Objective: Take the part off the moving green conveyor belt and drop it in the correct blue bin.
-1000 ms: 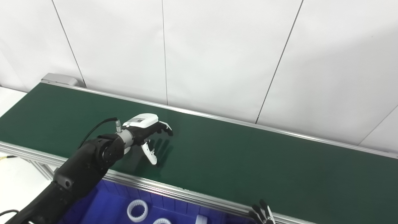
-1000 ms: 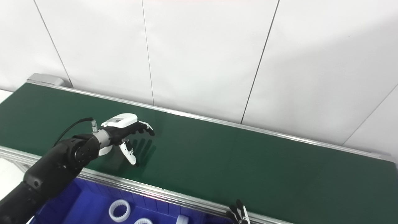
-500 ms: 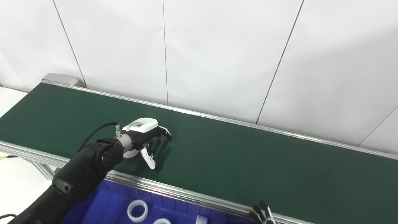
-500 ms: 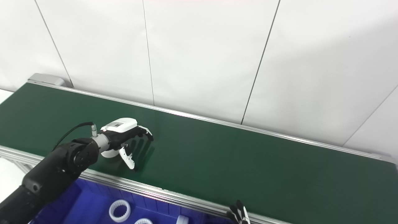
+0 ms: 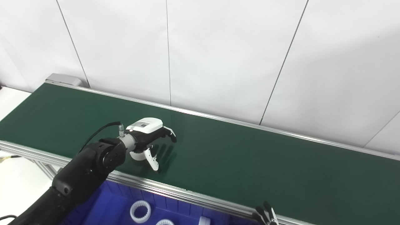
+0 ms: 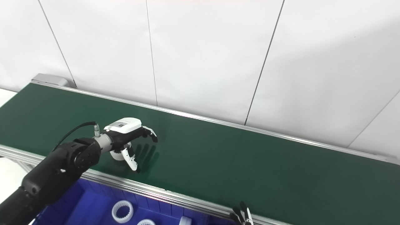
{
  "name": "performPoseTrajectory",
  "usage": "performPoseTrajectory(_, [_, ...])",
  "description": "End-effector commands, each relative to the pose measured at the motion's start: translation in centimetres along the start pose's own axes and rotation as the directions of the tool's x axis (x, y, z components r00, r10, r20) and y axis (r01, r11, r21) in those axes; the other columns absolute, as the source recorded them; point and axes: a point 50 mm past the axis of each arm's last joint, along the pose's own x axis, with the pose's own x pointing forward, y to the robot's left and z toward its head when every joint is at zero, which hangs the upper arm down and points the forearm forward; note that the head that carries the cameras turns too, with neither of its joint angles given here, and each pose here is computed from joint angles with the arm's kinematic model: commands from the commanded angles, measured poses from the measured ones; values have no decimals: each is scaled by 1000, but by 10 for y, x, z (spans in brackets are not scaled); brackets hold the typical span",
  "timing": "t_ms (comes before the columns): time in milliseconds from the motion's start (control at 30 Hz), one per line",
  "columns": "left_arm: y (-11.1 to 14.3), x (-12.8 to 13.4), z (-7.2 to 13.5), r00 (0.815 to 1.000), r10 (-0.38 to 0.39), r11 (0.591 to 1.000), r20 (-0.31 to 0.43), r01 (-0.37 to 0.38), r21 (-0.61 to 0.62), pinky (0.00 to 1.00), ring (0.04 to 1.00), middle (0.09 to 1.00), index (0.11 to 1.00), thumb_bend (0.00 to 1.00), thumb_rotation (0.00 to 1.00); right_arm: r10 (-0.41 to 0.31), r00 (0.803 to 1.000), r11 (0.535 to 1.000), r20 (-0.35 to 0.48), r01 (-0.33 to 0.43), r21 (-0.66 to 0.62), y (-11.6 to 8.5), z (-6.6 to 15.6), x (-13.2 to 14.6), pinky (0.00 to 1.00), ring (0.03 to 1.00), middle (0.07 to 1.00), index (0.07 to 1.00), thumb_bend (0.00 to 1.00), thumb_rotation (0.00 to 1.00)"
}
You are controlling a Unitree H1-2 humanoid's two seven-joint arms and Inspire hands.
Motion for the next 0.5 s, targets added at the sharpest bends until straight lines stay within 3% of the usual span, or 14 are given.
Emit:
performPoseTrajectory(0, [20, -6, -1, 999, 53, 997, 11, -54, 49, 729, 798, 840, 743, 911, 0, -5, 997, 1000, 80, 4, 9, 1, 11, 4, 793, 873, 908, 973, 300, 796])
performPoseTrajectory(467, [15, -4, -3, 999, 49, 996, 4, -50, 69, 724, 788, 830, 737, 903, 0, -2, 997, 1000, 79, 2, 10, 1, 11, 3, 796, 875, 911, 973, 317, 799])
